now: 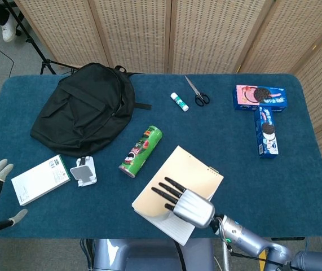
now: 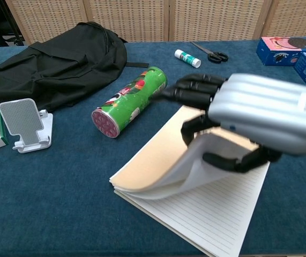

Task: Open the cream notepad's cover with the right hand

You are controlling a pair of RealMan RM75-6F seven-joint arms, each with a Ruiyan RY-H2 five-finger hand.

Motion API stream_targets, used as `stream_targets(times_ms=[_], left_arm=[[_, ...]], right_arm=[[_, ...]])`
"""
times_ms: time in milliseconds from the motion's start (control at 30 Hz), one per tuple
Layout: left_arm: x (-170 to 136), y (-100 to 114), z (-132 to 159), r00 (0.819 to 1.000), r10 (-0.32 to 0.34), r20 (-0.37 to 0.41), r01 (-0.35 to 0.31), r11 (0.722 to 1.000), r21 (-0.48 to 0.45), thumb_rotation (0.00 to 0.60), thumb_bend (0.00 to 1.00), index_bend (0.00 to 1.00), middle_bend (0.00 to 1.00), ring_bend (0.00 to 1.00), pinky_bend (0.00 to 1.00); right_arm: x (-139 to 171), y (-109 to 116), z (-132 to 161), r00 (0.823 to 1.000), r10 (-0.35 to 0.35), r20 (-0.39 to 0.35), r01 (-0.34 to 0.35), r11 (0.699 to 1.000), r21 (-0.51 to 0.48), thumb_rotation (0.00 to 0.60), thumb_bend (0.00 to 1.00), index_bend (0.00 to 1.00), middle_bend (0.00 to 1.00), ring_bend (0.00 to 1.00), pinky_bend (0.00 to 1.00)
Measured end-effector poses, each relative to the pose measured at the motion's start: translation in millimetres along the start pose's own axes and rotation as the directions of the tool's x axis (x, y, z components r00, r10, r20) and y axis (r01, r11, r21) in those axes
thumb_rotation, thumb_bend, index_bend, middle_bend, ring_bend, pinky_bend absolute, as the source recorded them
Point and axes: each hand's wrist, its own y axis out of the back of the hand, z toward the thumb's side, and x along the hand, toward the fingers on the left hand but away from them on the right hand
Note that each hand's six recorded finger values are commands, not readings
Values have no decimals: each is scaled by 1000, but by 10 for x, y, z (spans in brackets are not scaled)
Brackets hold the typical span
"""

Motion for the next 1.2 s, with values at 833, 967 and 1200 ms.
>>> stream_targets(times_ms=[833,967,1200], left_arm=[[2,-48,30,1000,-20,1,20,1000,10,600,0,0,0,0,0],[12,-64,37,1000,-24,1,24,1000,16,600,0,0,0,0,0],[41,-97,35,999,-37,-12,37,999,19,600,0,0,0,0,0]], right_arm=[[480,583,-2078,713,13,701,359,852,-381,600,827,713,47,0,0],[669,523,-2387,623,45,781,420,823,-382,600,827,718,47,0,0],[1139,378,-3009,390,72,918,555,777,-297,600,825,714,32,0,0]])
